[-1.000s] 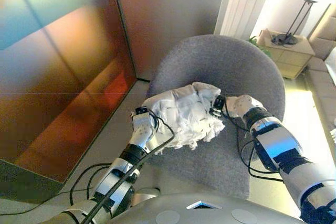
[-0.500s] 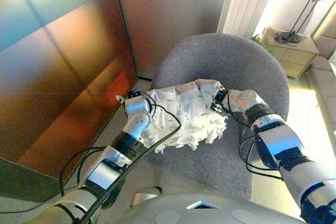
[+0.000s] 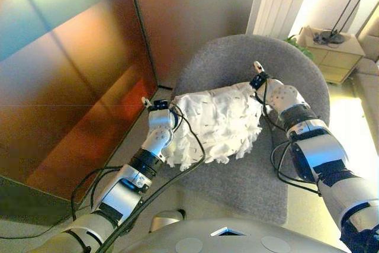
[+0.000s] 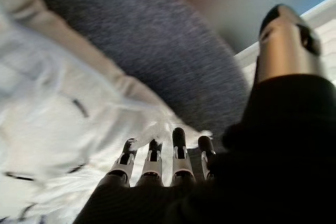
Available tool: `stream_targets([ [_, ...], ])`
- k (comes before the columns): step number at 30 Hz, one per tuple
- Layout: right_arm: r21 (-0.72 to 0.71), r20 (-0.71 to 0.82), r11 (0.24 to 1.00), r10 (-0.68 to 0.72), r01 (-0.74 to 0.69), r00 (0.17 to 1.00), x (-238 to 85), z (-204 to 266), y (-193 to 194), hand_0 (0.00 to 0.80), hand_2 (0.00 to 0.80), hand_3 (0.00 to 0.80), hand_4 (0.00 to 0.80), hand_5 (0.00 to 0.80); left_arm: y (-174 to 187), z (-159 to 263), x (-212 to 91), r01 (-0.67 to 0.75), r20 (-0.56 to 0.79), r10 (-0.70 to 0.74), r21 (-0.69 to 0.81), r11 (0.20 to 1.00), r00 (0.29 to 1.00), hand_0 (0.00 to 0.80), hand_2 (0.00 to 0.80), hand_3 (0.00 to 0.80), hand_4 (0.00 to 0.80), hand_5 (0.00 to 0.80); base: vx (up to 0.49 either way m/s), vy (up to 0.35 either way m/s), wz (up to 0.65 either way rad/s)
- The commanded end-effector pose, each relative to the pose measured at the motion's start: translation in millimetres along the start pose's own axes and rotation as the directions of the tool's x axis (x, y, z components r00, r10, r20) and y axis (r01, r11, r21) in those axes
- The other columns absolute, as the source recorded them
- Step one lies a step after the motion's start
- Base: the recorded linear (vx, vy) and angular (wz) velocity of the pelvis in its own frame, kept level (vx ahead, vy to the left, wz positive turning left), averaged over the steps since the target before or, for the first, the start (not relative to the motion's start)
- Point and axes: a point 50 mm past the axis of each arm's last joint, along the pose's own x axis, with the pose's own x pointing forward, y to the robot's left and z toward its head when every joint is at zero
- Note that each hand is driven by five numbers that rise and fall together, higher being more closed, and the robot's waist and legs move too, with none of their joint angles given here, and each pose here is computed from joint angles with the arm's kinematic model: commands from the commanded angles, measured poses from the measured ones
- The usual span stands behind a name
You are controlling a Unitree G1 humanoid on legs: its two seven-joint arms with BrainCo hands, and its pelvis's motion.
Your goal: Pick up the cushion and take it to the sofa
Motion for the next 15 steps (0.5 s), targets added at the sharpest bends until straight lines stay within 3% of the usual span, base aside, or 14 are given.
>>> stream_targets([
  [1, 0.029, 0.224, 0.998, 0.051, -0.059, 0.973, -17.6, 55.8, 14.5, 0.0, 0.0, 0.0, 0.0, 0.0, -0.5, -31.8, 3.2, 0.141, -0.18, -0.124, 0.086, 0.986, 0.976, 0.0, 0.0, 0.0, 0.0, 0.0, -0.021, -0.049, 0.0],
  [8, 0.062, 0.288, 0.996, 0.042, -0.062, 0.957, -15.7, 68.6, -9.5, 0.0, 0.0, 0.0, 0.0, 0.0, 15.8, -10.0, 14.1, 0.192, -0.243, -0.171, 0.065, 0.979, 0.955, 0.0, 0.0, 0.0, 0.0, 0.0, -0.018, -0.053, 0.0],
  [15, 0.046, 0.316, 0.996, 0.055, -0.073, 0.947, -13.6, 76.7, -29.6, 0.0, 0.0, 0.0, 0.0, 0.0, 7.5, 30.2, 12.2, 0.273, -0.183, -0.25, 0.115, 0.955, 0.951, 0.0, 0.0, 0.0, 0.0, 0.0, -0.041, -0.049, -0.01],
])
